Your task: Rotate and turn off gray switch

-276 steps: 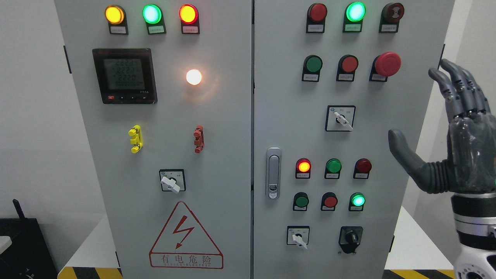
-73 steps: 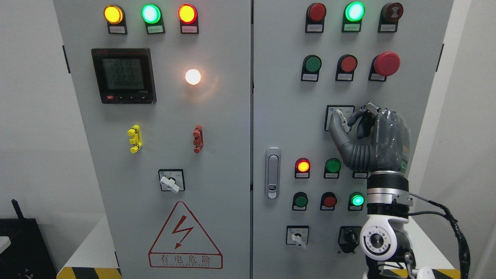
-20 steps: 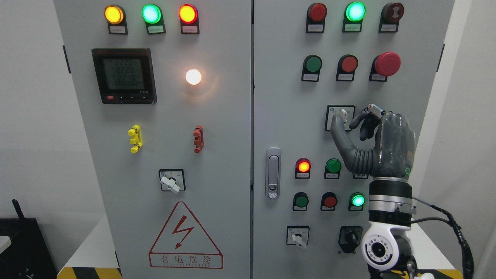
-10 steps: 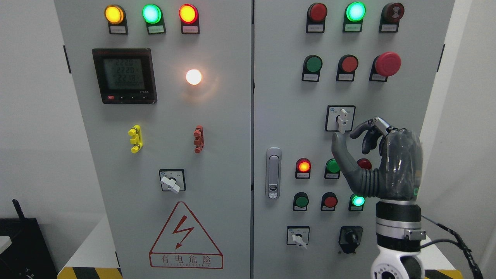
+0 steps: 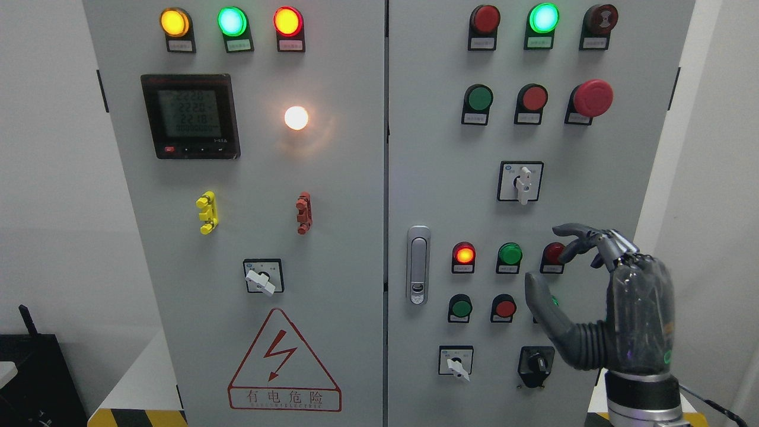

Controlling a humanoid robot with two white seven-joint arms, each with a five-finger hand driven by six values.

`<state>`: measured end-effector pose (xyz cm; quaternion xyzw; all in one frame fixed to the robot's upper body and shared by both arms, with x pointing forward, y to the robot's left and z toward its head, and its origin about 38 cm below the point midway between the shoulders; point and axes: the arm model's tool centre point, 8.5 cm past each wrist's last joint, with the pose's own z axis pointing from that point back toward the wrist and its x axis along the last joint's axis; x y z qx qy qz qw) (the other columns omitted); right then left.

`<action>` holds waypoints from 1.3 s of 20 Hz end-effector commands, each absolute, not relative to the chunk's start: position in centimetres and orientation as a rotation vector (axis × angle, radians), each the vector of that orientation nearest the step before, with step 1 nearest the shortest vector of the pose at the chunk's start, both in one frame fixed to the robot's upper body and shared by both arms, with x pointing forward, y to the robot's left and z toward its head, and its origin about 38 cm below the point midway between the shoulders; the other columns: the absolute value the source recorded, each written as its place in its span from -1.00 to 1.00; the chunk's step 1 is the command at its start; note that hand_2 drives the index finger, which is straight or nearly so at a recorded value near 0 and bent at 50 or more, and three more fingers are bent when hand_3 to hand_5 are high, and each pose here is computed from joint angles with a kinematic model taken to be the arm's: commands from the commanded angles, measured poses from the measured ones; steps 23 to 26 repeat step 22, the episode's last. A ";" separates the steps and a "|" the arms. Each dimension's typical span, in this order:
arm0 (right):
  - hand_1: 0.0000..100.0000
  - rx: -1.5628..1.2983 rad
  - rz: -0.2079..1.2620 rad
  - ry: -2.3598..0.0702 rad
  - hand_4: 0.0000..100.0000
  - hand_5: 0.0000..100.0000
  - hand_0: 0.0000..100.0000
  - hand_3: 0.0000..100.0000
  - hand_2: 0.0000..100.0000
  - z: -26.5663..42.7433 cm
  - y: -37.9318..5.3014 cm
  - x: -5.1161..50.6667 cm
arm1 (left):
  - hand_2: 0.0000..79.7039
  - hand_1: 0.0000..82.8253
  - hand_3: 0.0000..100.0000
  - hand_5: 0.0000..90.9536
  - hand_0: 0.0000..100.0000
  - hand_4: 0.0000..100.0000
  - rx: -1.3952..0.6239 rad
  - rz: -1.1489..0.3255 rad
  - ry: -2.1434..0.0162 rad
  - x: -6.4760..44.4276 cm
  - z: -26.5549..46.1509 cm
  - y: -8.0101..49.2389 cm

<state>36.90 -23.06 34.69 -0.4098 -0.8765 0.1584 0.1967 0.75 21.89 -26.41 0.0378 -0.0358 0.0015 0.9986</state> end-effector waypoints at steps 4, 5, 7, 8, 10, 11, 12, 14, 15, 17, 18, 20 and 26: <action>-0.66 -1.251 0.569 -2.481 -1.00 -1.00 -0.39 -0.95 -0.91 35.7 -24.4 34.1 | -1.00 -0.06 -1.00 -1.00 -0.76 -1.00 0.076 0.031 -0.102 2.2 -26.4 21.9; -0.67 -1.244 0.585 -2.473 -1.00 -1.00 -0.39 -0.96 -0.91 35.6 -24.3 34.2 | -1.00 -0.06 -1.00 -1.00 -0.76 -1.00 0.077 0.031 -0.100 2.2 -26.4 21.9; -0.68 -1.233 0.618 -2.457 -1.00 -1.00 -0.39 -0.97 -0.92 35.6 -24.1 34.2 | -1.00 -0.06 -1.00 -1.00 -0.76 -1.00 0.076 0.031 -0.102 2.2 -26.4 21.9; -0.69 -1.228 0.624 -2.453 -1.00 -1.00 -0.40 -0.98 -0.92 35.5 -24.1 34.3 | -1.00 -0.06 -1.00 -1.00 -0.76 -1.00 0.076 0.030 -0.102 2.2 -26.4 21.9; -0.69 -1.222 0.618 -2.455 -1.00 -1.00 -0.42 -0.98 -0.92 35.5 -23.9 34.3 | -1.00 -0.06 -1.00 -1.00 -0.76 -1.00 0.076 0.031 -0.102 2.2 -26.4 21.9; -0.69 -1.222 0.618 -2.455 -1.00 -1.00 -0.42 -0.97 -0.91 35.5 -23.9 34.3 | -1.00 -0.06 -1.00 -1.00 -0.76 -1.00 0.076 0.031 -0.102 2.2 -26.4 21.9; -0.68 -1.222 0.616 -2.453 -1.00 -1.00 -0.43 -0.97 -0.91 35.5 -24.0 34.3 | -1.00 -0.06 -1.00 -1.00 -0.76 -1.00 0.076 0.031 -0.102 2.2 -26.4 21.9; -0.67 -1.221 0.610 -2.454 -1.00 -1.00 -0.44 -0.96 -0.91 35.5 -23.9 34.3 | -1.00 -0.06 -1.00 -1.00 -0.76 -1.00 0.076 0.031 -0.100 2.2 -26.4 21.9; -0.67 -1.221 0.609 -2.452 -1.00 -1.00 -0.44 -0.96 -0.91 35.5 -24.0 34.4 | -1.00 -0.06 -1.00 -1.00 -0.76 -1.00 0.076 0.031 -0.100 2.2 -26.4 21.9; -0.66 -1.221 0.607 -2.452 -1.00 -1.00 -0.45 -0.95 -0.91 35.5 -23.9 34.4 | -1.00 -0.06 -1.00 -1.00 -0.76 -1.00 0.076 0.031 -0.102 2.2 -26.4 21.9; -0.66 -1.218 0.604 -2.453 -1.00 -1.00 -0.45 -0.95 -0.91 35.5 -23.9 34.4 | -1.00 -0.06 -1.00 -1.00 -0.76 -1.00 0.076 0.030 -0.102 2.2 -26.4 21.9; -0.66 -1.216 0.600 -2.454 -1.00 -1.00 -0.45 -0.94 -0.90 35.5 -23.9 34.4 | -1.00 -0.06 -1.00 -1.00 -0.76 -1.00 0.076 0.031 -0.100 2.2 -26.4 21.9; -0.64 -1.215 0.598 -2.453 -1.00 -1.00 -0.46 -0.92 -0.90 35.5 -23.9 34.4 | -1.00 -0.06 -1.00 -1.00 -0.76 -1.00 0.076 0.031 -0.102 2.2 -26.4 21.9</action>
